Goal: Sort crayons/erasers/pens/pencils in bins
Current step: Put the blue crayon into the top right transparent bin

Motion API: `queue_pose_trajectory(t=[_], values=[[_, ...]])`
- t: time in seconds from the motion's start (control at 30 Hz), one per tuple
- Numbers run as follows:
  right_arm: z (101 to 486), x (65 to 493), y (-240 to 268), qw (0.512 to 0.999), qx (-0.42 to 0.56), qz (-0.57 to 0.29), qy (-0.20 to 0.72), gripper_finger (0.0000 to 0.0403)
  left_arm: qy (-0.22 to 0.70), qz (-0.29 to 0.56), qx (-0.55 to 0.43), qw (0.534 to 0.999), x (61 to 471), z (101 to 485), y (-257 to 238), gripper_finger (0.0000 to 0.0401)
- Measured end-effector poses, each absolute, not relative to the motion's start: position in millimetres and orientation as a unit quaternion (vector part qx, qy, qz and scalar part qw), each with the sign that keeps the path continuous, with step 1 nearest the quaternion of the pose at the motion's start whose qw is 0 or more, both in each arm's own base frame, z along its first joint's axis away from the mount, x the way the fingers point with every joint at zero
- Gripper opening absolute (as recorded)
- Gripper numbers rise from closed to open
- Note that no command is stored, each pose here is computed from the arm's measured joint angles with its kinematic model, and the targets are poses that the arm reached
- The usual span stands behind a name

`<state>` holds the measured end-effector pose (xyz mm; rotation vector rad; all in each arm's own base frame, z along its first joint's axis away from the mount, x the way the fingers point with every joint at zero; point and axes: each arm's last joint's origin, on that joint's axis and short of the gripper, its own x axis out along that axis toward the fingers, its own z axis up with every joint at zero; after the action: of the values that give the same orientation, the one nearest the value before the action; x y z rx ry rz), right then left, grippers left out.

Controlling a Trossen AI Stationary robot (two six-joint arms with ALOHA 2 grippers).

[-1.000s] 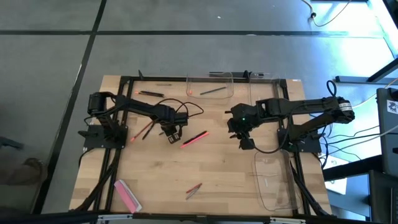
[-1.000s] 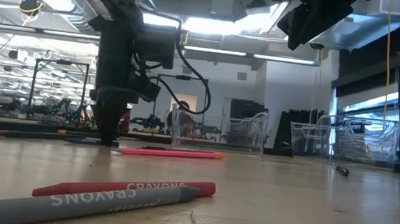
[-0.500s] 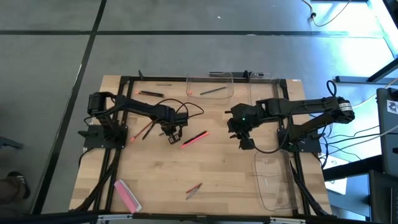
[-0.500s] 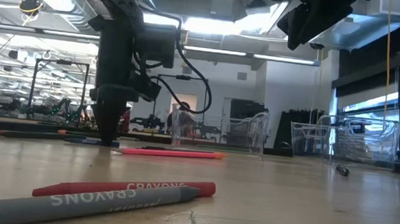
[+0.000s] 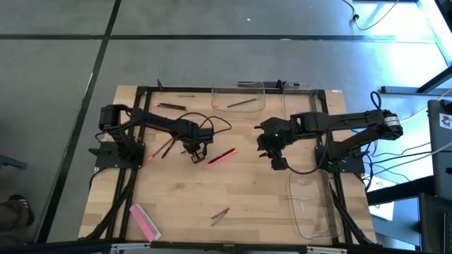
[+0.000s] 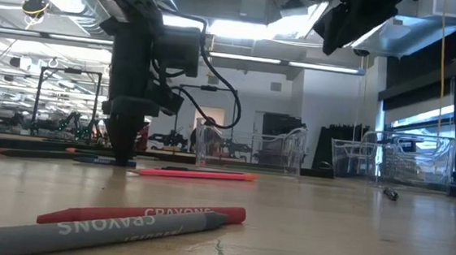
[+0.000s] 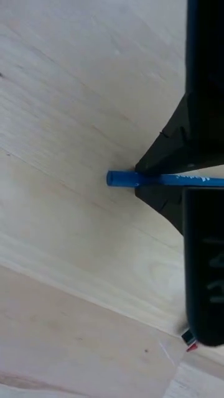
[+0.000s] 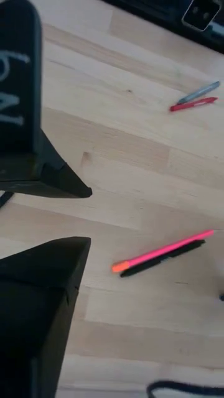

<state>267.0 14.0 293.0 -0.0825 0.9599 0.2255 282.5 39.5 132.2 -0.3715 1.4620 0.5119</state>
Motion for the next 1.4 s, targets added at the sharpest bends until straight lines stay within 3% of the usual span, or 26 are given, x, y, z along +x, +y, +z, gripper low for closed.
queue_pose_trajectory(t=[0.37,0.93,1.4], values=[[254,271,14,0.892,-0.077,0.124,0.429,0.0113,0.637,0.219,-0.173,0.719,281,146,35,0.0008],[255,285,14,0.913,-0.16,0.143,0.346,0.0113,0.618,0.208,-0.163,0.74,285,154,29,0.001],[226,310,15,0.898,-0.211,0.165,0.35,0.0113,0.554,0.136,-0.111,0.814,324,208,6,0.0011]])
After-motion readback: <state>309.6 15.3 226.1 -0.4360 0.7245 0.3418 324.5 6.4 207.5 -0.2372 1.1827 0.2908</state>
